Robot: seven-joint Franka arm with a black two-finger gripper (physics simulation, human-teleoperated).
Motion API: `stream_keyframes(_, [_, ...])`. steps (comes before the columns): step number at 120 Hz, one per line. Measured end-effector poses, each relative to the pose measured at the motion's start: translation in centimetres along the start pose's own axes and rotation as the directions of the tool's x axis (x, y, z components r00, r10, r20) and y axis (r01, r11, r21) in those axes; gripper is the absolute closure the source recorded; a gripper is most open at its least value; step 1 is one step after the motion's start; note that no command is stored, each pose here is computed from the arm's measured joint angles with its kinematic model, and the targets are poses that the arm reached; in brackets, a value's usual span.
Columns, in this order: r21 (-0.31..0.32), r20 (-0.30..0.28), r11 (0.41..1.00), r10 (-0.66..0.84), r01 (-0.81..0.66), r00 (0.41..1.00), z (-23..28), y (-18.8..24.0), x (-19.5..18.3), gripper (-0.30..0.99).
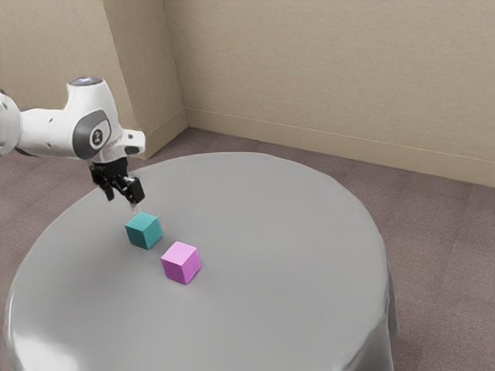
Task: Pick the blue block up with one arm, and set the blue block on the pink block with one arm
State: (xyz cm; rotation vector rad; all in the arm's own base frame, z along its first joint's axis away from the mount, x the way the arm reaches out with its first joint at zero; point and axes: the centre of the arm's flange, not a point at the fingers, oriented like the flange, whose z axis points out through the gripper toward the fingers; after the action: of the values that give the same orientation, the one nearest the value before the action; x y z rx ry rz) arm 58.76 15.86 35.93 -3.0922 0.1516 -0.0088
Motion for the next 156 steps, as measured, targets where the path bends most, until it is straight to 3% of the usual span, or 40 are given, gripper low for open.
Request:
stream_keyframes(38, [-0.024,0.01,1.0,0.019,-0.019,1.0,4.4,0.6,1.0,0.0])
stream_keyframes(156, [-0.043,0.04,0.998,0.04,-0.039,0.998,10.2,0.6,3.4,0.0])
